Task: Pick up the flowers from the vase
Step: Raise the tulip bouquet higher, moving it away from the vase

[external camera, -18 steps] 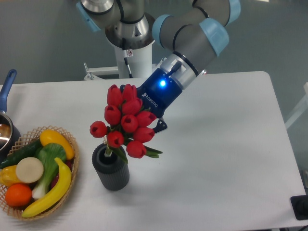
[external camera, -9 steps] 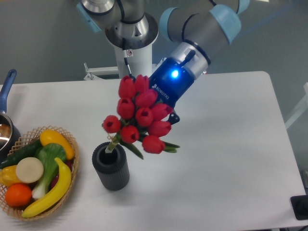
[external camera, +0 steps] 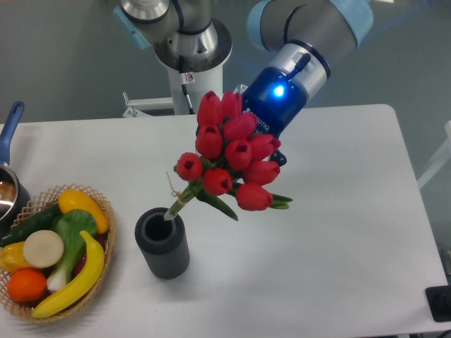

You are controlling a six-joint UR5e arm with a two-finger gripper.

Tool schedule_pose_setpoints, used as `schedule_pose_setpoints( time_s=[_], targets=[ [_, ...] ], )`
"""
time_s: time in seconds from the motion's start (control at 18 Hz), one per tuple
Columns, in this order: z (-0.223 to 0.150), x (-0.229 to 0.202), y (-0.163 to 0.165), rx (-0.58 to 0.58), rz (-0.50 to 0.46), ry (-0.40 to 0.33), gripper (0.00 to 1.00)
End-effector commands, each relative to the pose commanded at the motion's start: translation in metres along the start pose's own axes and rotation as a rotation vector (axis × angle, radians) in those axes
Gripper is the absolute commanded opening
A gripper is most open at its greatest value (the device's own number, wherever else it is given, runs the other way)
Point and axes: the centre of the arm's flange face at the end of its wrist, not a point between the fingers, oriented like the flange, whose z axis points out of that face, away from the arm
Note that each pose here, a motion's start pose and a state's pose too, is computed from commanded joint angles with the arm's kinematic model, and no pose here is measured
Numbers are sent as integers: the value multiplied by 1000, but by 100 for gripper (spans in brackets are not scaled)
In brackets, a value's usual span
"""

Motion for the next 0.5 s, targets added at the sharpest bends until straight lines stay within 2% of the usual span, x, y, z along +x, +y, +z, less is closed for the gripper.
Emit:
schedule_pose_setpoints(
  time_s=[0.5],
  targets=[
    [-4, -2, 4, 0, -7, -9, 43]
  ],
)
